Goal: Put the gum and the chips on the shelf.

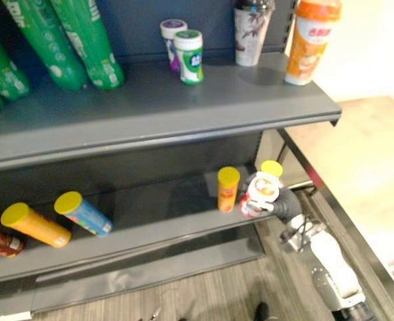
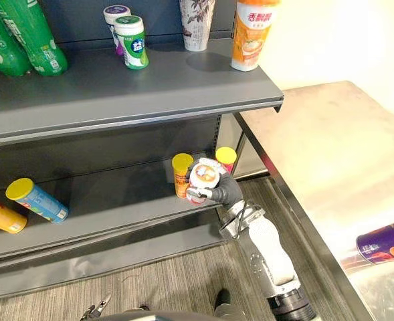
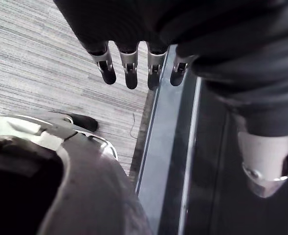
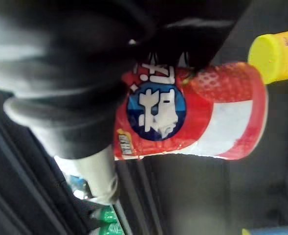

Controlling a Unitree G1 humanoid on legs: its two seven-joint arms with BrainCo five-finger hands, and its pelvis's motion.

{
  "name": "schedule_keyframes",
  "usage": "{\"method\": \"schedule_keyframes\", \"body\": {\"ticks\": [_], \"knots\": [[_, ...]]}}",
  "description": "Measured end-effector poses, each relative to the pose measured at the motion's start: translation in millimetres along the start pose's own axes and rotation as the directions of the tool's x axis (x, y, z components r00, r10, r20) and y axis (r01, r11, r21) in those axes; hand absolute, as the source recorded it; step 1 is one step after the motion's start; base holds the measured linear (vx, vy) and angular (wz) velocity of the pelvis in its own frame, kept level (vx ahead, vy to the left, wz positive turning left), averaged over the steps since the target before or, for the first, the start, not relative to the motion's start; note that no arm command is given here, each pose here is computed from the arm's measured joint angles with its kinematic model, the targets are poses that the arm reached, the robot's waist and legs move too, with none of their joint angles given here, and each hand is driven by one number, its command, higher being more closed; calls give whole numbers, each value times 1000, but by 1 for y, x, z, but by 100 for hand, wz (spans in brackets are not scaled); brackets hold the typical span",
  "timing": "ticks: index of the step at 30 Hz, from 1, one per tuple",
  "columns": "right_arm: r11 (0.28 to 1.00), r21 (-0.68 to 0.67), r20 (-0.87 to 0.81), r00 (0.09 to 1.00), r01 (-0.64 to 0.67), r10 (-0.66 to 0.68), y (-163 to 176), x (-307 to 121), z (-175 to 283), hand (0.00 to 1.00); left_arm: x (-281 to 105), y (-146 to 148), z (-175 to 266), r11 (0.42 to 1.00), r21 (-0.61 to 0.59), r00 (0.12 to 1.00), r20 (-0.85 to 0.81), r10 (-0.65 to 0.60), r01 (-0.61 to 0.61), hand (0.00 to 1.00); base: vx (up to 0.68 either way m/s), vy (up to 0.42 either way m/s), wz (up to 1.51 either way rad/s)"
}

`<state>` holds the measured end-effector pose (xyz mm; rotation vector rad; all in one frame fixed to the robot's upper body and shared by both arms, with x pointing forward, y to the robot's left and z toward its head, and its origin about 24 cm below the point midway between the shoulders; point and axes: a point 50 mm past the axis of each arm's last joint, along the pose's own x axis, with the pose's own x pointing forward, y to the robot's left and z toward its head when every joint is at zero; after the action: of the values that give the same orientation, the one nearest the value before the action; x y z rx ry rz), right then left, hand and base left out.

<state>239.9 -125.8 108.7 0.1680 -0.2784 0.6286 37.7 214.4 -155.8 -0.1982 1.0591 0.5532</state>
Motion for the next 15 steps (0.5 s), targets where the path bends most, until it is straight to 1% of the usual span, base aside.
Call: {"method": "schedule_keyframes", "body": {"ticks": [4,6,7,8,15], "knots": [[1000,7,27,999,-27,27,-2,4,12,100,0,1,0,1000,0,1000,-1,1,-1,0,0,0,0],[998,43,16,999,-49,48,-1,5,14,100,0,2,-1,1000,-2,1000,-7,0,0,0,0,0,0],[997,62,13,999,-50,50,-1,5,14,100,1,3,-2,1000,-1,1000,-10,0,0,0,0,0,0],[993,105,-68,996,-56,63,2,5,2,100,1,8,-2,1000,13,1000,-13,19,-19,0,0,0,0],[993,117,-101,994,-34,46,-2,3,-6,100,1,8,-3,1000,13,1000,-16,20,-20,0,0,0,2]]}}
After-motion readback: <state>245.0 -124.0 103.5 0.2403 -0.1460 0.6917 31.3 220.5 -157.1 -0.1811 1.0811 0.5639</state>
